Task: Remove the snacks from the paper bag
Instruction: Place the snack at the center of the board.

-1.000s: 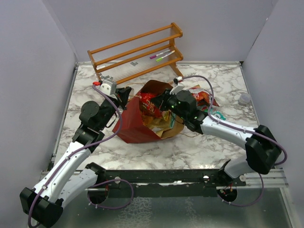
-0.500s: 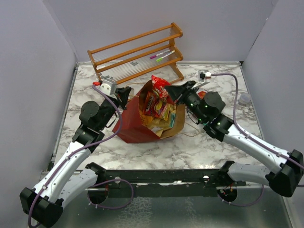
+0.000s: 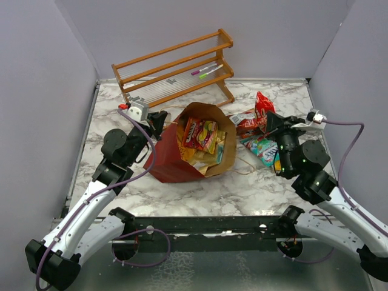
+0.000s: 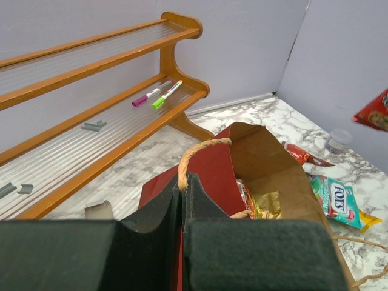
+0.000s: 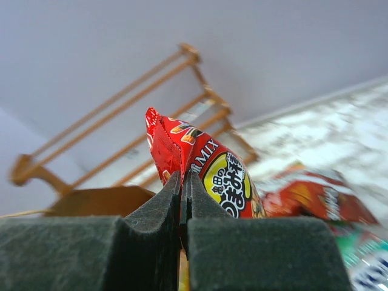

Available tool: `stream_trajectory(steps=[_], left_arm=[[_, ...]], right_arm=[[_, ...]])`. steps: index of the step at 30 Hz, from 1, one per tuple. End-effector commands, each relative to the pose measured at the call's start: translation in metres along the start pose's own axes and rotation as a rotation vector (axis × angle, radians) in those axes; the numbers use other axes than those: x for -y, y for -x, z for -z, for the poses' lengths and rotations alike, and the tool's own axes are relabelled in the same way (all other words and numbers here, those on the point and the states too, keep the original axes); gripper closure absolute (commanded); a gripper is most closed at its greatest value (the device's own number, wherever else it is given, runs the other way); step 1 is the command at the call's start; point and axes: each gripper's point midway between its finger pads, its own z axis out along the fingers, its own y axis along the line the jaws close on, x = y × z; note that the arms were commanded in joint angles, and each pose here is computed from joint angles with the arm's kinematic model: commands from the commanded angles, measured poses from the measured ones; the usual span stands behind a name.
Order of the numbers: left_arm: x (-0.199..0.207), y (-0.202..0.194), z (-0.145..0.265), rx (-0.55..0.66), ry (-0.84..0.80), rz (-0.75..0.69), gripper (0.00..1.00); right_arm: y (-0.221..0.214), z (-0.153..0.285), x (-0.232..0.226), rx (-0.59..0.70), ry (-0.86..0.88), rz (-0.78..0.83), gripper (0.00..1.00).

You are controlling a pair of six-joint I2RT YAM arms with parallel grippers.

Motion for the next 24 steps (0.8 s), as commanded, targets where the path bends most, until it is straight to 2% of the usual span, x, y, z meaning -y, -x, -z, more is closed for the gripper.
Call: stream_trajectory(steps=[1,4,8,13,16,19,24], left_arm=[[-0.006,0.008,0.003,0.024,0.036,-0.011,1.0],[-0.008,0.007,0.003,0.021,0.046,-0.014,1.0],[-0.009,0.006,0.002,0.016,0.048,-0.016,1.0],[-0.009,0.008,0.002,0.018,0.046,-0.016,1.0],[-0.009,0.007,0.002,0.017,0.05,-0.016,1.0],[-0.01,0.007,0.002,0.016,0.051,-0.018,1.0],[-0.013,0.009,0.004,0.026,0.07,-0.028,1.0]], right_arm=[[-0.049,0.023,0.076,-0.141,-0.331,0.12,0.99],[-0.092,0.048,0.102,-0.264,-0.449,0.024,0.99],[-0.146,0.083,0.123,-0.455,-0.522,-0.039,0.99],[-0.202,0.114,0.124,-0.632,-0.506,-0.176,0.99],[-0.223,0.113,0.118,-0.637,-0.46,-0.261,0.99],[-0.228,0.099,0.113,-0.587,-0.435,-0.287,0.99],[-0.232,0.076,0.113,-0.554,-0.509,-0.194,0.99]])
